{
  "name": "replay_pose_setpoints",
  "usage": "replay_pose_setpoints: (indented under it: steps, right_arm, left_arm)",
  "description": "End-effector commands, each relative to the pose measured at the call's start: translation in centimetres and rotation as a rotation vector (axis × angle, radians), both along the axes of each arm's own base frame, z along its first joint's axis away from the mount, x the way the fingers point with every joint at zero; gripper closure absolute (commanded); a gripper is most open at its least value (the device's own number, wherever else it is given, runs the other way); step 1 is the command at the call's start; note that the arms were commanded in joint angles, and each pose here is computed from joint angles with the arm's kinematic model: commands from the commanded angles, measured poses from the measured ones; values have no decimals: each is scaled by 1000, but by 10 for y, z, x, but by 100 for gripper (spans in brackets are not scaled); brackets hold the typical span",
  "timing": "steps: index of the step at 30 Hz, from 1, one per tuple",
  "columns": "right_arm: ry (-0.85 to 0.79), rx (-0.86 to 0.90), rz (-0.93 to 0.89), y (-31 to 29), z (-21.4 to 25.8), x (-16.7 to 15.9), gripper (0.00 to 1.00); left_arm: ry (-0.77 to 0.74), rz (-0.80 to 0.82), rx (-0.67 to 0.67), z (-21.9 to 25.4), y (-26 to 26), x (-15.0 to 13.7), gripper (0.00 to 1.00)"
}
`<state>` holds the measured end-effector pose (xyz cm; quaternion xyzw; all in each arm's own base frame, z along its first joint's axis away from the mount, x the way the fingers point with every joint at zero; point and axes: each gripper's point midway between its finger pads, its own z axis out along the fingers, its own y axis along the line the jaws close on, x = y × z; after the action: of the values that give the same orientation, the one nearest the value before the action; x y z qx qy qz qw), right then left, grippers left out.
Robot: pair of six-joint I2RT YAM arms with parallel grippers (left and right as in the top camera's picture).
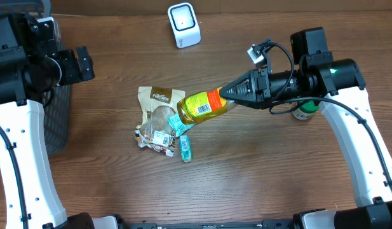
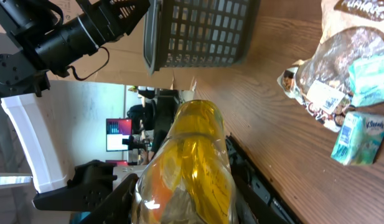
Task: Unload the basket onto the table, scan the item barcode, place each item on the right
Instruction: 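Lift the bottle and tip it sideways with the right gripper, then carry the bottle up to the white scanner with the right gripper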
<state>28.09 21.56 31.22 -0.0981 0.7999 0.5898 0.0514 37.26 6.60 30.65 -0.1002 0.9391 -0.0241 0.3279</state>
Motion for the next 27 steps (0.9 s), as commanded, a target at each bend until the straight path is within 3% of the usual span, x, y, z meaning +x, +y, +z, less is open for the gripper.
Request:
replay_pose_setpoints:
  steps: [1, 10, 15, 27]
  right_arm:
    - [-55, 57, 28, 1, 24, -8, 63]
    - [-79, -37, -16, -3, 9, 0, 63]
    - [-119, -351, -147, -25, -41, 26, 63]
    - [-165, -937, -238, -36, -134, 41, 70]
  left_arm:
    - [-11, 3, 0, 4, 0, 2, 0]
    - [-11, 3, 0, 4, 0, 2, 0]
    - [-11, 3, 0, 4, 0, 2, 0]
    - [-11, 3, 0, 4, 0, 2, 1]
